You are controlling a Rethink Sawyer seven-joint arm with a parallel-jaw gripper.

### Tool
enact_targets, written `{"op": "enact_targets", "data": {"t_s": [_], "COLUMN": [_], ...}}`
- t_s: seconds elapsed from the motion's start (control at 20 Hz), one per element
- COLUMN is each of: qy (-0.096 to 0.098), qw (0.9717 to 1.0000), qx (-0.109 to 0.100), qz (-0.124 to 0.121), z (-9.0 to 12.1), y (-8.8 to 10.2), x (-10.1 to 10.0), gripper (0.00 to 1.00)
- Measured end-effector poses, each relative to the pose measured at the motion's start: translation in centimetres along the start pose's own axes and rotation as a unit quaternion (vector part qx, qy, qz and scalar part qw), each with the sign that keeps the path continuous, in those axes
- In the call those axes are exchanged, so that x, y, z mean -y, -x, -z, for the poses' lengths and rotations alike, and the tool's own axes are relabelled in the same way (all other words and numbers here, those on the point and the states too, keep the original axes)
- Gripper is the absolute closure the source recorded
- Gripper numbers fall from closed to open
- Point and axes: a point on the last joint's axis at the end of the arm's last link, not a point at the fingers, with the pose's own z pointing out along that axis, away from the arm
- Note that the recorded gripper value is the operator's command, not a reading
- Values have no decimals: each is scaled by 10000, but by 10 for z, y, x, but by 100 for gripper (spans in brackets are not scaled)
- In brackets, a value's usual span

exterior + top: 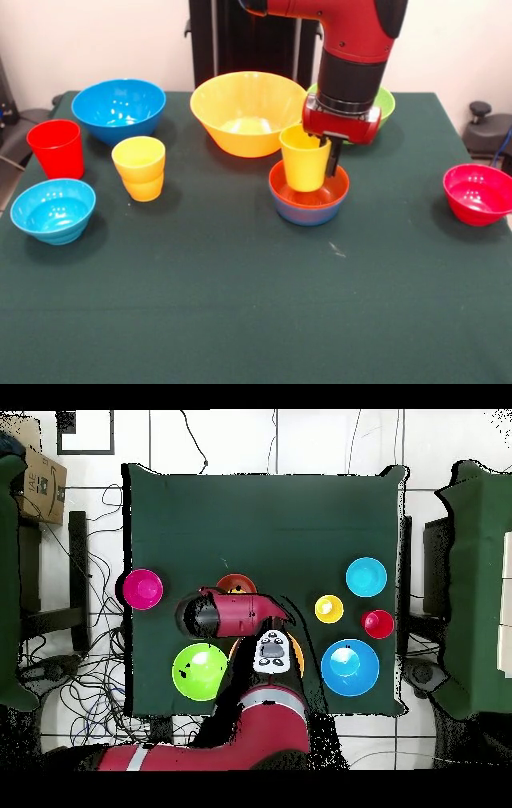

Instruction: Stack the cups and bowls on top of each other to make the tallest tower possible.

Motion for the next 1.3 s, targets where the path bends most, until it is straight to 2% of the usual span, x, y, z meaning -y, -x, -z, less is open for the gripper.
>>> {"op": "enact_targets", "data": {"t_s": [0.5, 1.1, 1.15, 1.3], "qy": [34, 5, -12, -27], "qw": [9998, 9998, 9997, 9997], "qx": [155, 141, 178, 193], "qz": [72, 123, 134, 144], "z": [-10, -26, -25, -25], "y": [-4, -14, -14, -14], "x": [2, 6, 6, 7], "gripper": [100, 100, 0, 0]}}
